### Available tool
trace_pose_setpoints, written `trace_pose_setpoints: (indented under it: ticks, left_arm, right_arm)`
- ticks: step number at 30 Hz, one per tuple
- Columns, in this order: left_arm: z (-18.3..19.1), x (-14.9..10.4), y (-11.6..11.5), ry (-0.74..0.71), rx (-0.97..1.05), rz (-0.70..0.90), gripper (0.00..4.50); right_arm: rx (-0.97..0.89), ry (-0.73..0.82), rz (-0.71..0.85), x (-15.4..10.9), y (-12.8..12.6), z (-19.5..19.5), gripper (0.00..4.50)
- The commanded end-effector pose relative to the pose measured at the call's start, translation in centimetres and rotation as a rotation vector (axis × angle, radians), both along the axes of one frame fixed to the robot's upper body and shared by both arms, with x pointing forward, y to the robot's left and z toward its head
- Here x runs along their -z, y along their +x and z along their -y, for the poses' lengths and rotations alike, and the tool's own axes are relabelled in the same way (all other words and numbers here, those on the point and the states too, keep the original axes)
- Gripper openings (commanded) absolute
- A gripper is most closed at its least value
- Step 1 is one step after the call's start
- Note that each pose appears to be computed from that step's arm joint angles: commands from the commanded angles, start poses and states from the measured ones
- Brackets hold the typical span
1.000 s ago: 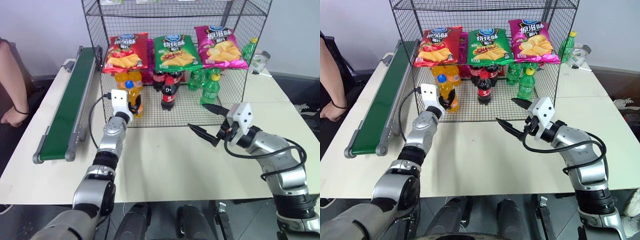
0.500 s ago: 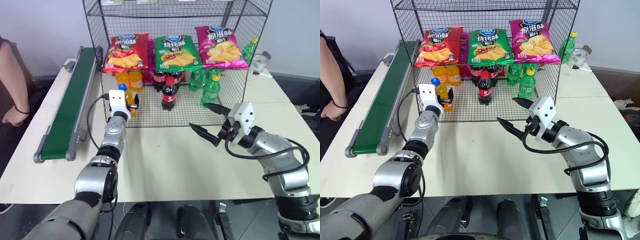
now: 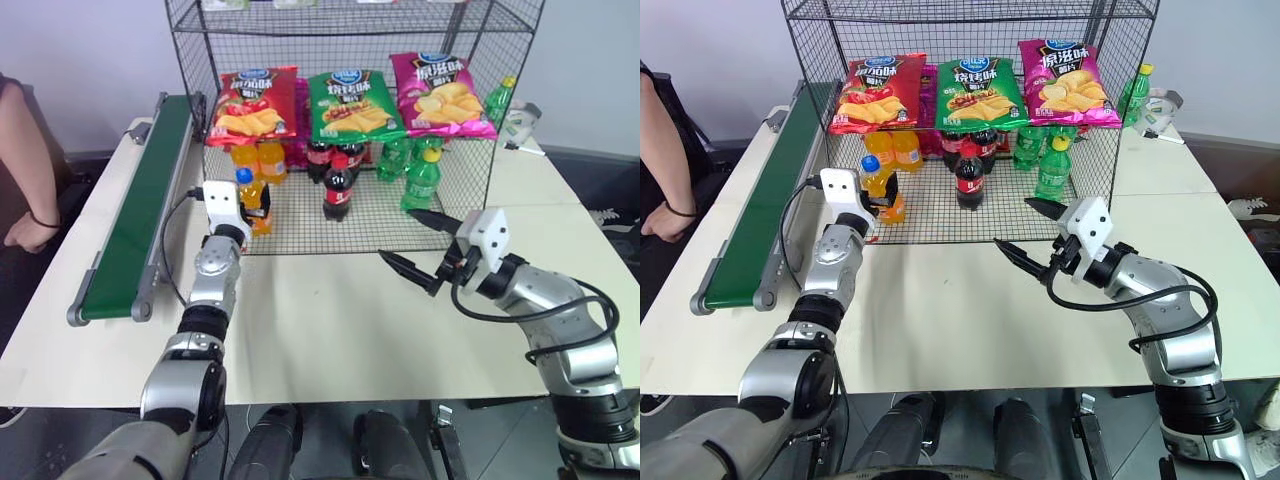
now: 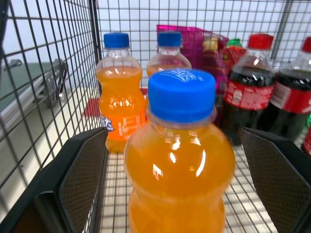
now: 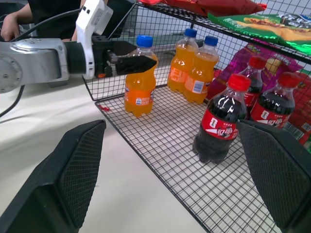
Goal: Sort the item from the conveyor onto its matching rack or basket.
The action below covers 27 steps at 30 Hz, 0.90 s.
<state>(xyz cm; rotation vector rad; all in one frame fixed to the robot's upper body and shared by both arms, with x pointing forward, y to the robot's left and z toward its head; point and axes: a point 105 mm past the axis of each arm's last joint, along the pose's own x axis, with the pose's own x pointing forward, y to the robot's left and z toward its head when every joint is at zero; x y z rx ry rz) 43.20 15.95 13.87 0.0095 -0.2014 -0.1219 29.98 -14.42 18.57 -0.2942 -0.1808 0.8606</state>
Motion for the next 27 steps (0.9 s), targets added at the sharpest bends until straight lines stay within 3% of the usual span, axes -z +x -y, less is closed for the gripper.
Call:
trace_pose_setpoints:
  ticks: [1,11,20,27]
  left_arm:
    - [0.4,-1.9,-1.0,0.047,0.058,0.035,4.49]
    - [0.1,-3.4,-6.0,0.085,0.279,-0.007,4.49]
    - [-6.7,-4.3,-10.5,0.180,0.314,-0.154,4.49]
    - [-8.2,-4.2,-11.9,0.192,0.313,-0.195,4.49]
  right_arm:
    - [-0.015,-0.002,0.057,-1.7,-0.2,-0.3,4.50]
    - [-0.018,-0.019,0.067,-2.7,-0.1,-0.1,4.50]
    - [-0.013,-0.034,0.059,-2.3,0.1,0.7,4.50]
    - [-0.018,-0.047,0.041,-2.0,0.1,1.2,4.50]
